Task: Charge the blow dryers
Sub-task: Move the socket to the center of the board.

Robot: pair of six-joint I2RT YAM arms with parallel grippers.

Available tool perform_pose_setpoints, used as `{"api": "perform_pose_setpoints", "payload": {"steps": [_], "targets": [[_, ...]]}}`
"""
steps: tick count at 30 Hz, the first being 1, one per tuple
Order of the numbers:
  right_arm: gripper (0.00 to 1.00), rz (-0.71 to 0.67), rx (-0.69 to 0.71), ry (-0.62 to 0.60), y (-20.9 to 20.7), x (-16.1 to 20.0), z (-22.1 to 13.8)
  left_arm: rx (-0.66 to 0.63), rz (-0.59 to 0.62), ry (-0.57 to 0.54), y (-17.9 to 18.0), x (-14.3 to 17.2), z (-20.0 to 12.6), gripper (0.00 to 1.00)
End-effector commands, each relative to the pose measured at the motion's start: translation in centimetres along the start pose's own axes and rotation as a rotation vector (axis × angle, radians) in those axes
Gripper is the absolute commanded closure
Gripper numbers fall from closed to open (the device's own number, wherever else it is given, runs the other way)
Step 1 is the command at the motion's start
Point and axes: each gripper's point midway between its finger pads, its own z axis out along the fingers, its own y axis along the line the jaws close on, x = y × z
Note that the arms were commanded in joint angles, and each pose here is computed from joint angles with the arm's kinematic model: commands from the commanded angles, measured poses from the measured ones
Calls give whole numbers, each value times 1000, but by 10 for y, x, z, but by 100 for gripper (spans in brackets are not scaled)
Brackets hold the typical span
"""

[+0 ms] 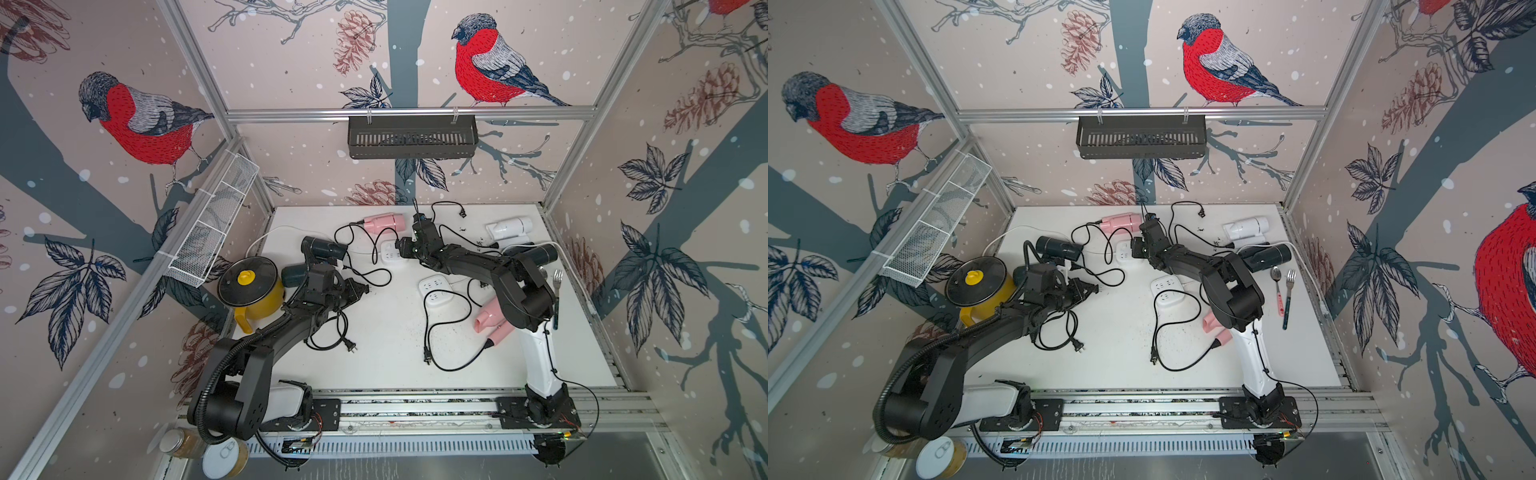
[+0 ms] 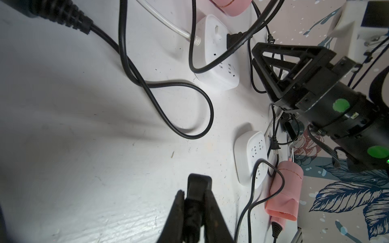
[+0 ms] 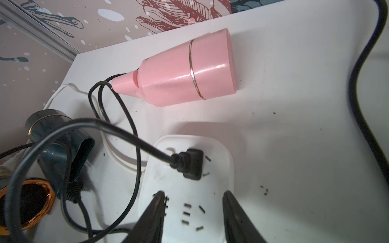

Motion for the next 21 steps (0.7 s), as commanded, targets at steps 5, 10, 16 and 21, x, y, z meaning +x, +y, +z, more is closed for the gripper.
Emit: {"api": "perform_pose_setpoints", "payload": {"steps": [5, 10, 16, 21], "targets": [[55, -88, 154, 3, -12, -8, 19, 1, 11, 3, 0, -1, 3, 88], [61, -123, 209, -9, -9, -17, 32, -5, 11, 4, 2, -1, 3, 88], [75, -143, 273, -26, -7, -22, 31, -7, 16, 0, 1, -1, 2, 88], [85, -183, 297, -43, 2, -14, 16, -10, 24, -3, 0, -3, 1, 88]]}}
